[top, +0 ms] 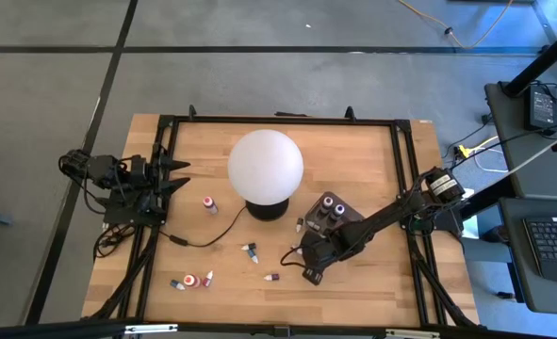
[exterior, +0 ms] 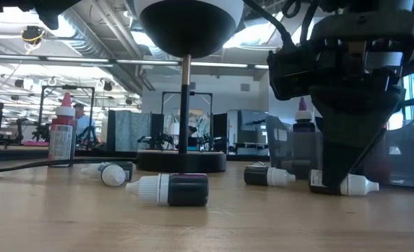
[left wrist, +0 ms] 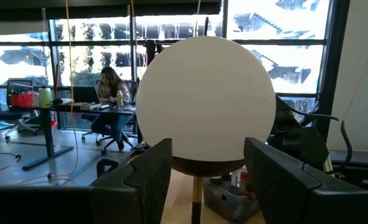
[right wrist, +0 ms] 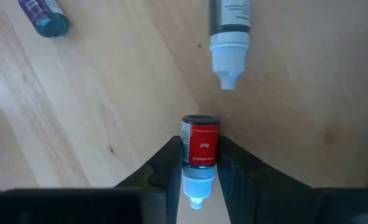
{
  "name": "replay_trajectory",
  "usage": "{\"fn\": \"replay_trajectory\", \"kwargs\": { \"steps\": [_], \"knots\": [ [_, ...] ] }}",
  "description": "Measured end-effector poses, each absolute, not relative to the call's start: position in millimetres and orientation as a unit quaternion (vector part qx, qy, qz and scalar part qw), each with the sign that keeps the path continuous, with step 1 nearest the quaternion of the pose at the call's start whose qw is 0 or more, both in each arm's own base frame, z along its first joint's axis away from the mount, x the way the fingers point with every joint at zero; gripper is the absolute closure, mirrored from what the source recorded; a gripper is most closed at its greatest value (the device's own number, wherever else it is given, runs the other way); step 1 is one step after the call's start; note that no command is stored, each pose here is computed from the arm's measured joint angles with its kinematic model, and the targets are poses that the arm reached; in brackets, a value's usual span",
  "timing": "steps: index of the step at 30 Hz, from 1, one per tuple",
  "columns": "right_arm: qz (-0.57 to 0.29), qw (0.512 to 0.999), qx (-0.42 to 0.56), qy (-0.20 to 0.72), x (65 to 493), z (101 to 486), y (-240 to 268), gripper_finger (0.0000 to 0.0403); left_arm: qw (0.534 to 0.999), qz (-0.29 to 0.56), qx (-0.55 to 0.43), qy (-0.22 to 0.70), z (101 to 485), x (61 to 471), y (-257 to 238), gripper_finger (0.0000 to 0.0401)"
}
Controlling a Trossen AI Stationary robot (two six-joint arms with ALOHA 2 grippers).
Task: Pick & Place food coloring
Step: Put the small red food coloring bottle into the black container
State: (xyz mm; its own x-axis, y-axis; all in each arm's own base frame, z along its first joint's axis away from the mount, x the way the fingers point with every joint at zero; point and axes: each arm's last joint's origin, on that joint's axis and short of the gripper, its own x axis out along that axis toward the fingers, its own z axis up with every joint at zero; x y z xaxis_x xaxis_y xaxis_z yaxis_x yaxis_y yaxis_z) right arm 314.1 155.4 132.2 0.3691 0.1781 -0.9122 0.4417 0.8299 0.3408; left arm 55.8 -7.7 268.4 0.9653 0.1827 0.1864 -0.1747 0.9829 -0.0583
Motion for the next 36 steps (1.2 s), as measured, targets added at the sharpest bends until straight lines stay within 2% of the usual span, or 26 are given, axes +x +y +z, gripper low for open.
{"fn": "replay_trajectory", "kwargs": {
  "steps": [6,16,22,26,29,32,36],
  "knots": [
    [-0.057,0.787,0.267,0.553,321.4,143.0,160.4,0.0318,0.991,0.090,-0.021,-0.096,268.3,55.8,-7.7,0.0205],
    [-0.093,0.767,0.196,0.603,325.4,180.1,160.5,0.0320,0.991,0.090,-0.021,-0.096,268.3,55.8,-7.7,0.0205],
    [-0.078,0.791,0.136,0.591,333.6,208.9,162.7,0.0321,0.991,0.090,-0.021,-0.096,268.3,55.8,-7.7,0.0205],
    [-0.142,0.779,0.070,0.607,326.8,231.1,155.4,0.0321,0.991,0.090,-0.021,-0.096,268.3,55.8,-7.7,0.0205],
    [-0.205,0.751,0.067,0.624,317.6,238.4,149.4,0.0321,0.991,0.090,-0.021,-0.096,268.3,55.8,-7.7,0.0205],
    [-0.238,0.736,0.080,0.629,312.3,234.2,148.1,0.0321,0.991,0.090,-0.021,-0.096,268.3,55.8,-7.7,0.0205],
    [-0.236,0.732,0.081,0.634,307.3,217.1,151.1,0.0321,0.991,0.090,-0.020,-0.096,268.3,55.8,-7.7,0.0205]
  ]
}}
